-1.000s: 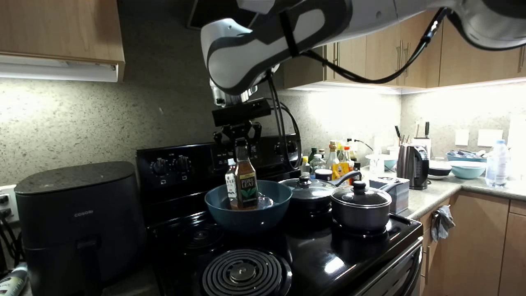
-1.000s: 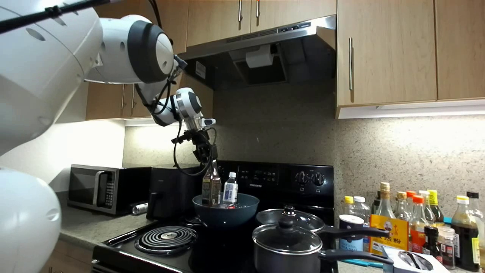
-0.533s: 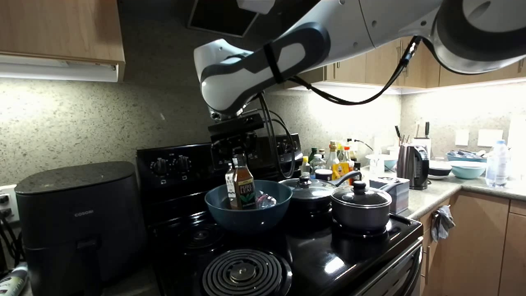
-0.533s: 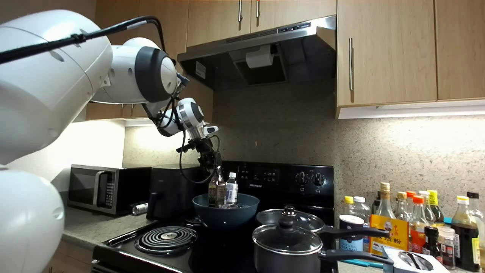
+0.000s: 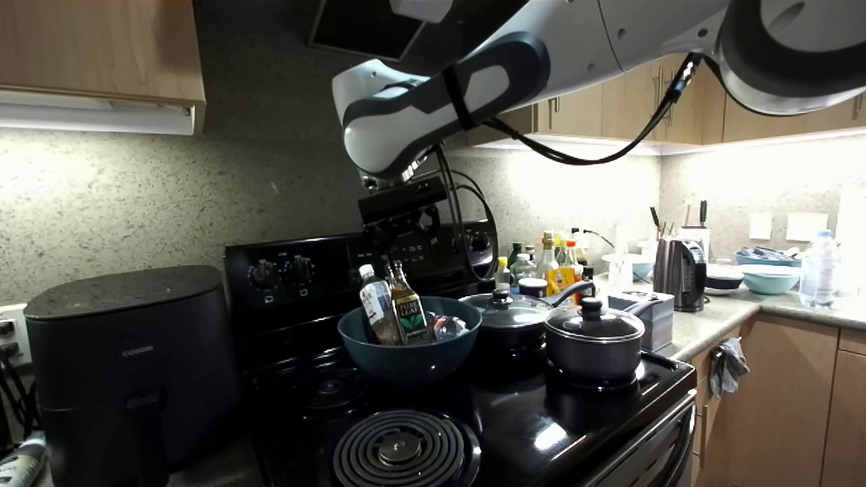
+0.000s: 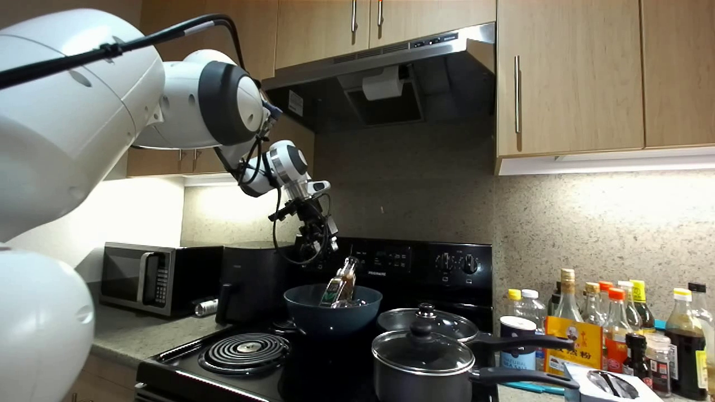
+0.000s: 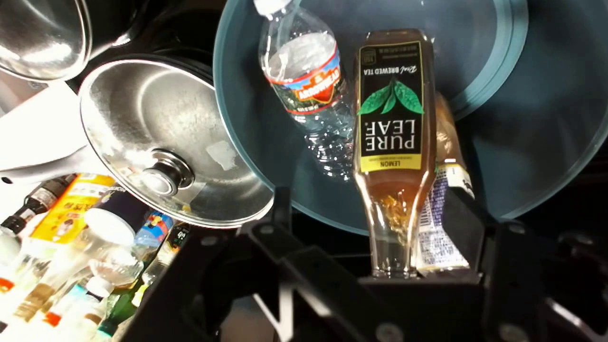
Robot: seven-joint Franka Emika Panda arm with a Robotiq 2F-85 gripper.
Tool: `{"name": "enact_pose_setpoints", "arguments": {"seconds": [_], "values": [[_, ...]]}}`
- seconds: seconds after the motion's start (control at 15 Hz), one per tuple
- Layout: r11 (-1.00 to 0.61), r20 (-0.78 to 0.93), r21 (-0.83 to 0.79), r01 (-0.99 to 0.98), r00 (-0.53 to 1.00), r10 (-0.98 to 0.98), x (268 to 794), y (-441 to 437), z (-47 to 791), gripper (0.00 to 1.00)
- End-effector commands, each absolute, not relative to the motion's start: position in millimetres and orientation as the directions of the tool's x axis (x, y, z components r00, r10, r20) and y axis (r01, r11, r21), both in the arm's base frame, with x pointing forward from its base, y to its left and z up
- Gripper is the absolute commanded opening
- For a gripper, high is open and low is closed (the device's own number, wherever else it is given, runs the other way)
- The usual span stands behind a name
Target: Put the bottles on the stove into the blue bowl
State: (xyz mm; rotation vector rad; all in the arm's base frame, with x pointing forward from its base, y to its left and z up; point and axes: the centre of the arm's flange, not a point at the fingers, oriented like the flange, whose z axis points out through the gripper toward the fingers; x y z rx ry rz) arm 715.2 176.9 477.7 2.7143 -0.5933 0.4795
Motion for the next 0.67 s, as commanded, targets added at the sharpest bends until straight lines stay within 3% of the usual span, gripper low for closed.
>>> {"name": "enact_pose_setpoints", "arguments": {"seconds": [0.0,0.27,0.33,0.6], "values": [[-0.851,0.389,0.208,-0.481,0.839,-0.38,692,163,503,1.0],[-0.83,0.363,0.216,-0.514,0.832,-0.42,665,155,528,1.0],[-0.846,0.392,0.224,-0.485,0.839,-0.377,697,163,519,1.0],[-0.838,0.381,0.228,-0.496,0.838,-0.392,684,158,531,1.0]]}}
